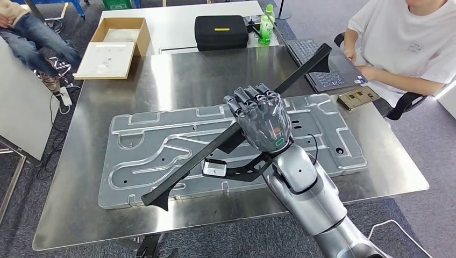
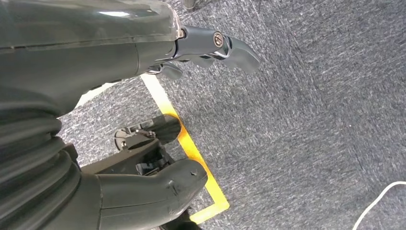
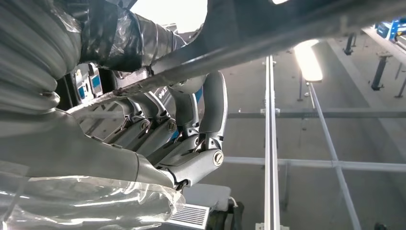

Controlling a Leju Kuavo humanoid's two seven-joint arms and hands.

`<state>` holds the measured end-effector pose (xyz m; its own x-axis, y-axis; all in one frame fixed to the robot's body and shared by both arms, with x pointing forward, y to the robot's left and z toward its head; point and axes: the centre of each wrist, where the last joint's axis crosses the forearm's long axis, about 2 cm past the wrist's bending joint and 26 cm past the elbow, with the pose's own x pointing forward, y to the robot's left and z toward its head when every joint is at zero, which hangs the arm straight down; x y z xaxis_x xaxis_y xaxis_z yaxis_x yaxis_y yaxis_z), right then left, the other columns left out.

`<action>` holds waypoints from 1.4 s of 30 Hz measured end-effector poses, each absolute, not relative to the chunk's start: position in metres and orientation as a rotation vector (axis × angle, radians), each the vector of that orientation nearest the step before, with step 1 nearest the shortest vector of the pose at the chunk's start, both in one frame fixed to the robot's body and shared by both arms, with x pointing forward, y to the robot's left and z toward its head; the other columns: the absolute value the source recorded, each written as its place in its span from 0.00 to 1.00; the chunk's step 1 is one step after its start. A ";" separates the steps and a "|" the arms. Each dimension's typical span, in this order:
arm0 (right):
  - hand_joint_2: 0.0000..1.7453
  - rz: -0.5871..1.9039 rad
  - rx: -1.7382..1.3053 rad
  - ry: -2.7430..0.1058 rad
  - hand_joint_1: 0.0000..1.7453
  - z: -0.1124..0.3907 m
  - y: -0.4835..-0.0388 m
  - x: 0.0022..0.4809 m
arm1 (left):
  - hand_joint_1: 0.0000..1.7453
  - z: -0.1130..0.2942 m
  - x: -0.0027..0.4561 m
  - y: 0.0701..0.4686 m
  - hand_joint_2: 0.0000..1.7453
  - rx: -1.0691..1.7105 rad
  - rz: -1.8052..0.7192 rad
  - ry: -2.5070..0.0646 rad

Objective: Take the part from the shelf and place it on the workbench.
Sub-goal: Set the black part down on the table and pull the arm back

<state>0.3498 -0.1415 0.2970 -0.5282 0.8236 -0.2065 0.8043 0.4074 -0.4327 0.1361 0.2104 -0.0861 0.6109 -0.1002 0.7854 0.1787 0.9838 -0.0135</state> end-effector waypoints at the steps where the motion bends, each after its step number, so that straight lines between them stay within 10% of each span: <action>1: 0.50 0.769 -1.504 -2.599 0.50 0.296 -0.142 0.350 | 0.00 -0.086 0.136 0.210 1.00 -0.094 -0.161 -0.899; 3: 0.00 0.775 -1.503 -2.595 0.00 0.295 -0.142 0.350 | 0.00 -0.086 0.136 0.210 1.00 -0.094 -0.161 -0.899; 7: 0.00 0.775 -1.504 -2.599 0.00 0.296 -0.142 0.351 | 0.00 -0.086 0.136 0.211 1.00 -0.097 -0.169 -0.898; 11: 0.00 0.776 -1.498 -2.600 0.00 0.296 -0.142 0.352 | 0.00 -0.087 0.134 0.211 0.00 -0.115 -0.156 -0.898; 42: 0.00 0.774 -1.438 -2.550 0.00 0.299 -0.141 0.358 | 0.00 -0.086 0.139 0.214 0.00 -0.098 -0.132 -0.910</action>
<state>0.3584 -0.1409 0.2985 -0.5439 0.8262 -0.1469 0.7684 0.4200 -0.4828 0.1385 0.2141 -0.0859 0.6064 -0.0728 0.7918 0.1557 0.9874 -0.0284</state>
